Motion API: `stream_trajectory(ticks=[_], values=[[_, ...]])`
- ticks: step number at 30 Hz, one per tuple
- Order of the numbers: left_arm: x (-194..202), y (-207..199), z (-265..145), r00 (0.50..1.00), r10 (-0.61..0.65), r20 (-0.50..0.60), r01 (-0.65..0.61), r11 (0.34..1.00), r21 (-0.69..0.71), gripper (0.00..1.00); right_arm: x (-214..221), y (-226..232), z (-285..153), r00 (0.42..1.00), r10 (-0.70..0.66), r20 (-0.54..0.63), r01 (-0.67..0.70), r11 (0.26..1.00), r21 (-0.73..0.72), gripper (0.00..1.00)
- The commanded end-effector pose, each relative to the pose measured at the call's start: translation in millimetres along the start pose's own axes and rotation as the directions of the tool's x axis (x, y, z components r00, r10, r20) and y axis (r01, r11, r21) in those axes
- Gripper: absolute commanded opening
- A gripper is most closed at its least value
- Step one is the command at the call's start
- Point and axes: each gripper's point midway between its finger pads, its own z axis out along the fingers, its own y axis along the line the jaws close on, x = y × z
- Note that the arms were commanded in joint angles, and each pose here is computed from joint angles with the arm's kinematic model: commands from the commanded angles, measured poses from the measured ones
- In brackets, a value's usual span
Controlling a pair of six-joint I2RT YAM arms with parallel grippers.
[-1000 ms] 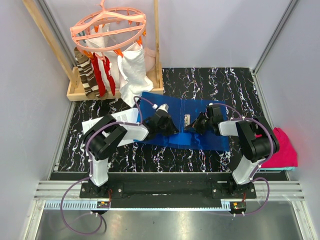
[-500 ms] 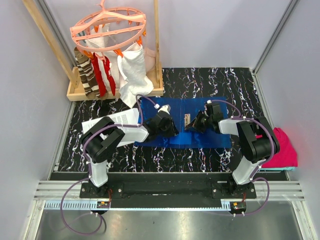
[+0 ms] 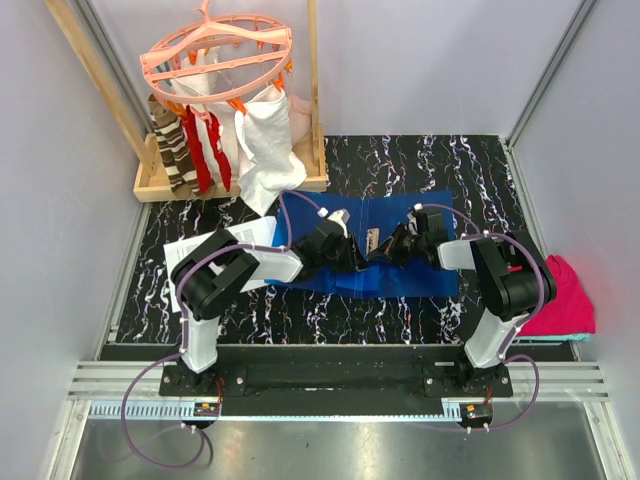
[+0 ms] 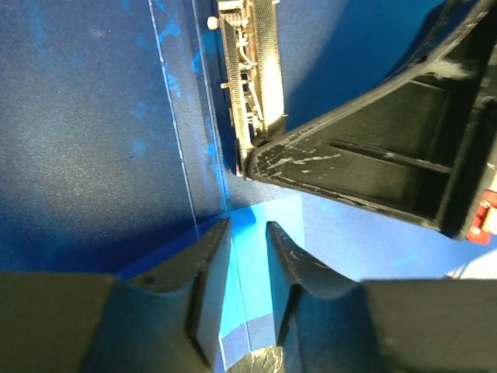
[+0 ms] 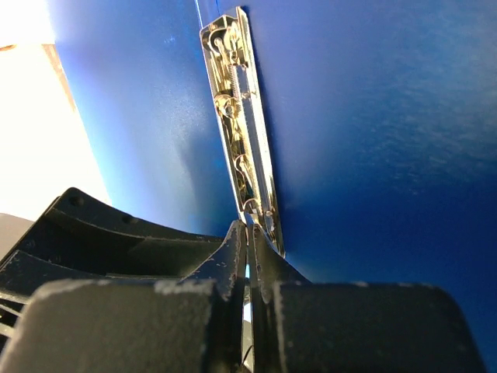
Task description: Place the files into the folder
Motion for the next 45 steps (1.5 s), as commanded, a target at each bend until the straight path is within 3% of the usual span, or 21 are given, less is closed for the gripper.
stream_trajectory(ticks=[1, 6, 9, 12, 20, 25, 33, 37, 41, 45], values=[[1, 18, -14, 0.999, 0.038, 0.001, -0.038, 0.998, -0.055, 0.36, 5, 16, 2, 0.999, 0.024, -0.034, -0.027, 0.994, -0.103, 0.00], [-3, 10, -14, 0.998, 0.065, -0.004, -0.065, 0.997, -0.033, 0.36, 11, -1, 1, 1.000, 0.005, -0.029, -0.006, 0.999, -0.032, 0.00], [2, 8, -6, 0.997, 0.068, -0.025, -0.068, 0.998, 0.008, 0.31, 10, -13, -1, 0.999, -0.034, -0.021, 0.035, 0.999, 0.031, 0.00], [14, 14, 7, 0.996, 0.037, -0.078, -0.035, 0.999, 0.032, 0.23, 13, -9, 2, 0.997, -0.057, -0.058, 0.058, 0.998, 0.005, 0.07], [22, 45, 7, 0.997, 0.041, -0.070, -0.046, 0.997, -0.066, 0.13, 16, -5, 8, 0.994, -0.065, -0.082, 0.061, 0.997, -0.050, 0.15], [23, 60, 6, 0.996, 0.040, -0.080, -0.048, 0.993, -0.110, 0.03, 15, -6, 7, 0.995, -0.063, -0.071, 0.060, 0.997, -0.045, 0.00], [10, 68, -5, 0.997, 0.062, -0.045, -0.070, 0.977, -0.200, 0.00, 17, -54, 8, 0.999, -0.012, -0.051, 0.021, 0.982, 0.186, 0.00], [-4, 49, -13, 0.994, 0.109, -0.029, -0.113, 0.980, -0.164, 0.00, 19, -36, 20, 0.997, -0.012, -0.081, 0.016, 0.999, 0.043, 0.00], [-3, 13, -16, 0.995, 0.092, -0.042, -0.092, 0.996, -0.005, 0.09, 22, -15, 22, 0.994, 0.016, -0.109, -0.022, 0.998, -0.059, 0.00], [8, 13, -9, 0.997, 0.050, -0.059, -0.048, 0.999, 0.025, 0.11, 23, -1, 20, 0.993, 0.029, -0.118, -0.045, 0.990, -0.131, 0.00]])
